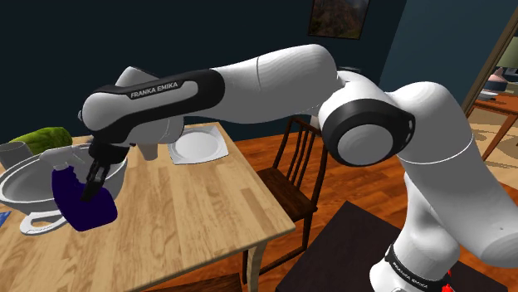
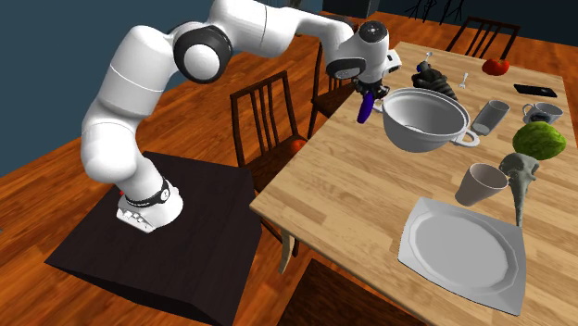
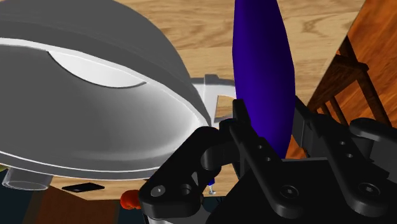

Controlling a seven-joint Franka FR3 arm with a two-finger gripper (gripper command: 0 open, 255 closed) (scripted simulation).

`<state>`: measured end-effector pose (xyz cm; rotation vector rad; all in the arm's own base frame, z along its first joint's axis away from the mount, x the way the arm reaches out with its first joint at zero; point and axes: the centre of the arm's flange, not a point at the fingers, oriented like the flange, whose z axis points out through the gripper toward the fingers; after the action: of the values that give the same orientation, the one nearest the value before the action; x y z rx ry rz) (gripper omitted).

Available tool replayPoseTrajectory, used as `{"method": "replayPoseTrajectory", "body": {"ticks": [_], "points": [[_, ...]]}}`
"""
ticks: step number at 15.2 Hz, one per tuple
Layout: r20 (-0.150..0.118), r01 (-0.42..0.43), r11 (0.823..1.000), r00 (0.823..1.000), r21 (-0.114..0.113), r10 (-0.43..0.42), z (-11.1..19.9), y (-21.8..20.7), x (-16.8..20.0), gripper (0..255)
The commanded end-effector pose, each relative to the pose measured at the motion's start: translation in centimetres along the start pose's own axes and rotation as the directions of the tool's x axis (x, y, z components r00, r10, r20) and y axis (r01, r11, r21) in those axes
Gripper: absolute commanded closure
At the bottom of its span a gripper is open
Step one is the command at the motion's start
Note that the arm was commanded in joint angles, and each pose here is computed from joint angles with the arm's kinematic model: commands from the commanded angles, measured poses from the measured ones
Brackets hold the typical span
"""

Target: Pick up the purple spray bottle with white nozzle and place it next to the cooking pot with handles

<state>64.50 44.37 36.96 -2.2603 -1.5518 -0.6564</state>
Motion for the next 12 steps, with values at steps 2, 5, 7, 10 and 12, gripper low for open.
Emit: {"method": "replayPoseTrajectory", "body": {"ticks": [2,5,7,10,12], "points": [[0.0,0.0,1.0,1.0,0.0,0.0,1.2,0.0,-0.8,255],[0.0,0.0,1.0,1.0,0.0,0.0,2.6,0.0,-1.7,255],[0.0,0.0,1.0,1.0,0.0,0.0,3.5,0.0,-2.3,255],[0.0,0.0,1.0,1.0,0.0,0.0,4.8,0.0,-3.1,255],[0.0,0.0,1.0,1.0,0.0,0.0,5.3,0.0,-3.4,255]]}}
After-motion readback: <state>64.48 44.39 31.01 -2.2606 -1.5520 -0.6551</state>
